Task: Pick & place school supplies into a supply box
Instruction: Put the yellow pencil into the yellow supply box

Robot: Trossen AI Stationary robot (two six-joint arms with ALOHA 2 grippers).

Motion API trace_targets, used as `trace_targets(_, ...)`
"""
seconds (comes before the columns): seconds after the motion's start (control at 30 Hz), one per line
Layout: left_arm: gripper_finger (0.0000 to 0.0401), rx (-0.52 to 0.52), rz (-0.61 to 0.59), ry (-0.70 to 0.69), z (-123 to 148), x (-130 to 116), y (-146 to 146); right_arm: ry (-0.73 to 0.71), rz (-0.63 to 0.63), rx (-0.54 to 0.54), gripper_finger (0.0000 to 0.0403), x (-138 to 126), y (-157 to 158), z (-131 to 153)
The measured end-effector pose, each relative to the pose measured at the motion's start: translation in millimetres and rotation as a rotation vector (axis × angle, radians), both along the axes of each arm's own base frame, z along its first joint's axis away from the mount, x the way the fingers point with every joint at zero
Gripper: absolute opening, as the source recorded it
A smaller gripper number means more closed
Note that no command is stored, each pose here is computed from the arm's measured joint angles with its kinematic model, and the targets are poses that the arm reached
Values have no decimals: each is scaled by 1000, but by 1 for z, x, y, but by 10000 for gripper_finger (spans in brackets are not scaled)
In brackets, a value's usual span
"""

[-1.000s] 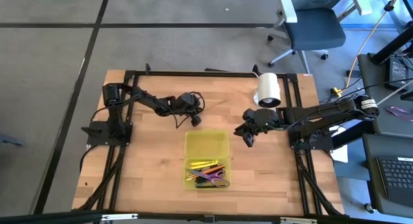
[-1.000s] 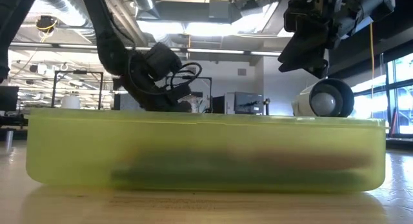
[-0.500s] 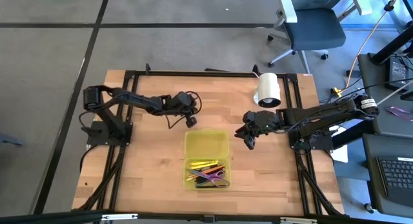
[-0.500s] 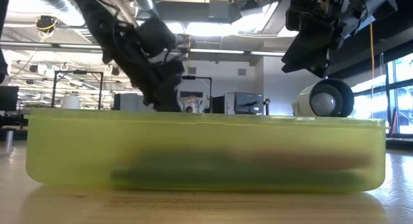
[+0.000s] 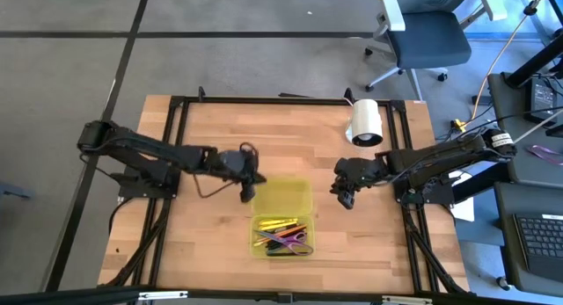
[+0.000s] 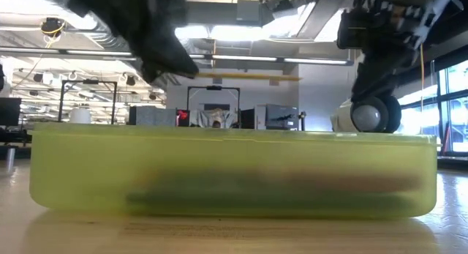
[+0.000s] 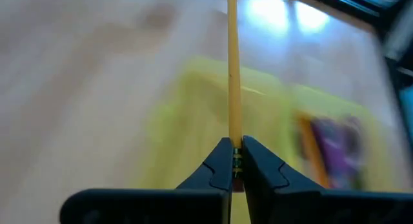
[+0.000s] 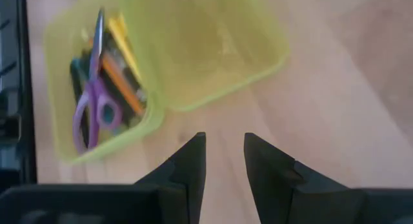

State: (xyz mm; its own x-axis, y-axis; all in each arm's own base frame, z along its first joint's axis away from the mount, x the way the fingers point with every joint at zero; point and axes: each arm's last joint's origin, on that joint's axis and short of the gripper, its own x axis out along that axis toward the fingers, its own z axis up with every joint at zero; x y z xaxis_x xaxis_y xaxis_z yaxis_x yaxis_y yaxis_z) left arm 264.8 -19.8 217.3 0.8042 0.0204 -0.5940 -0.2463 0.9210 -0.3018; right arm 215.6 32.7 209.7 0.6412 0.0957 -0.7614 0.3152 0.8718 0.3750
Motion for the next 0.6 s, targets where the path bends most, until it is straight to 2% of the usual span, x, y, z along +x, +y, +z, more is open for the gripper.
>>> trace_targets(0.2, 7, -60, -98, 33, -9, -7, -58, -37, 85, 20, 109, -11, 16, 10)
trace_targets(0.47, 8, 3, -197, -74, -30, 2, -111, -133, 95, 22, 109, -29, 16, 30)
trace_targets(0.6, 8, -70, -138, -36, -52, 7, -122, -144, 97, 24, 109, -31, 16, 33)
